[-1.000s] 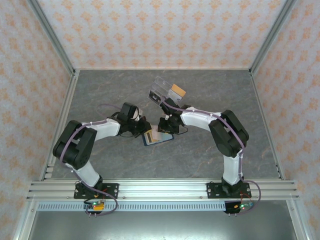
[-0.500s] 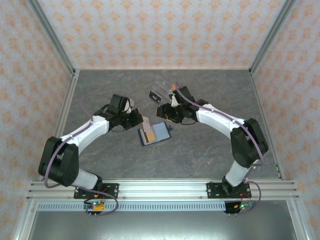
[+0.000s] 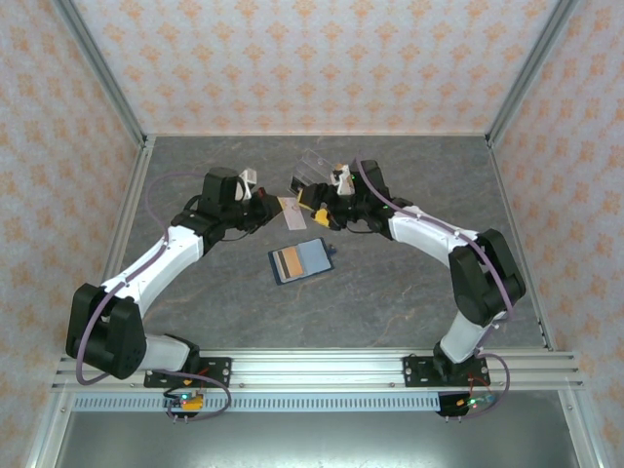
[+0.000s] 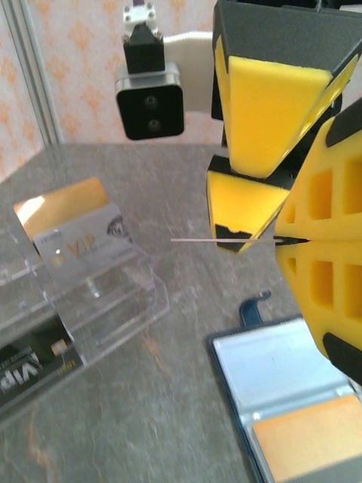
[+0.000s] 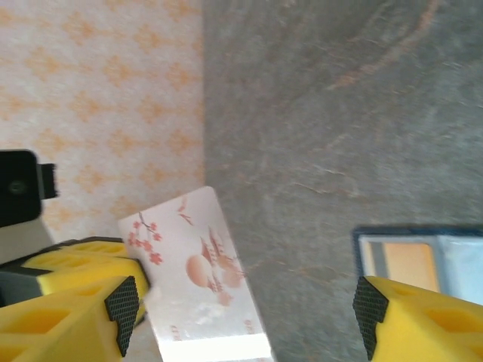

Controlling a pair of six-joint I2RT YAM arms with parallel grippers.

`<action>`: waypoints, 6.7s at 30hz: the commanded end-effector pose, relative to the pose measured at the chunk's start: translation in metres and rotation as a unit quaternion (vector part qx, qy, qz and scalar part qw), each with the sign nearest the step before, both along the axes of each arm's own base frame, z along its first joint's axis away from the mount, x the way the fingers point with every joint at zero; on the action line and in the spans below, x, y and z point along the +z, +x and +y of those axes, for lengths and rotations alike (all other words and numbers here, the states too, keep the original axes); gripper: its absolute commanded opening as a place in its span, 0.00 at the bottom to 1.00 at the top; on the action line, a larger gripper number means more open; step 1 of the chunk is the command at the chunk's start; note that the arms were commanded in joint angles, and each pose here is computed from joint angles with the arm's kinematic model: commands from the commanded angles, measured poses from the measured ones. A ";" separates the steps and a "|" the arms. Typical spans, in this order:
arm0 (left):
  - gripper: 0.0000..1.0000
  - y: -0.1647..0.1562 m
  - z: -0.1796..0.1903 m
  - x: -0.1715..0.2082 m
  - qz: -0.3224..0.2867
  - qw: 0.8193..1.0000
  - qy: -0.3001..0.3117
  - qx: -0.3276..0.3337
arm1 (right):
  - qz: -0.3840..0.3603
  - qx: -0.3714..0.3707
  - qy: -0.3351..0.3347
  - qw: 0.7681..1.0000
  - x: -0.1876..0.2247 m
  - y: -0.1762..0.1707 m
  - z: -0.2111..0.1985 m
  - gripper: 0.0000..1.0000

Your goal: Take the credit cards out of the card holder

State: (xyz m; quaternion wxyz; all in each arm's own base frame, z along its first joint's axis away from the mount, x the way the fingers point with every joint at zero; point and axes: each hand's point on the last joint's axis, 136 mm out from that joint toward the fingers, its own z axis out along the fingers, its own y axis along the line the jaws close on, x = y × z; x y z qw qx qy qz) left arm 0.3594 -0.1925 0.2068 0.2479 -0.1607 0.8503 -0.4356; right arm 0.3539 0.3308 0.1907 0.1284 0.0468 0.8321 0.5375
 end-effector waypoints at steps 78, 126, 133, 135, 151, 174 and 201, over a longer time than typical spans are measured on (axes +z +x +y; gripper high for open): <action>1.00 -0.011 0.090 -0.104 0.132 0.961 0.231 0.074 | -0.330 0.192 -0.431 0.818 -0.056 0.136 -0.095 0.12; 1.00 -0.038 0.095 -0.120 0.160 0.958 0.219 0.095 | -0.014 0.083 -0.396 0.914 -0.148 -0.021 0.011 0.52; 1.00 -0.037 0.090 -0.118 0.160 0.960 0.213 0.082 | 0.049 0.010 -0.420 0.906 -0.170 -0.016 -0.029 0.50; 1.00 -0.036 0.087 -0.117 0.156 0.963 0.206 0.077 | 0.058 -0.004 -0.420 0.906 -0.172 -0.016 -0.038 0.49; 0.82 -0.027 0.012 -0.121 0.138 0.976 0.169 -0.003 | 0.040 -0.001 -0.295 0.955 -0.129 -0.024 -0.023 0.45; 0.22 -0.011 -0.028 -0.170 0.193 0.972 0.135 -0.023 | 0.086 -0.004 -0.279 0.956 -0.157 -0.030 -0.025 0.22; 0.06 -0.033 -0.019 -0.200 0.235 0.960 0.152 -0.025 | 0.099 0.000 -0.268 0.958 -0.172 -0.030 -0.020 0.16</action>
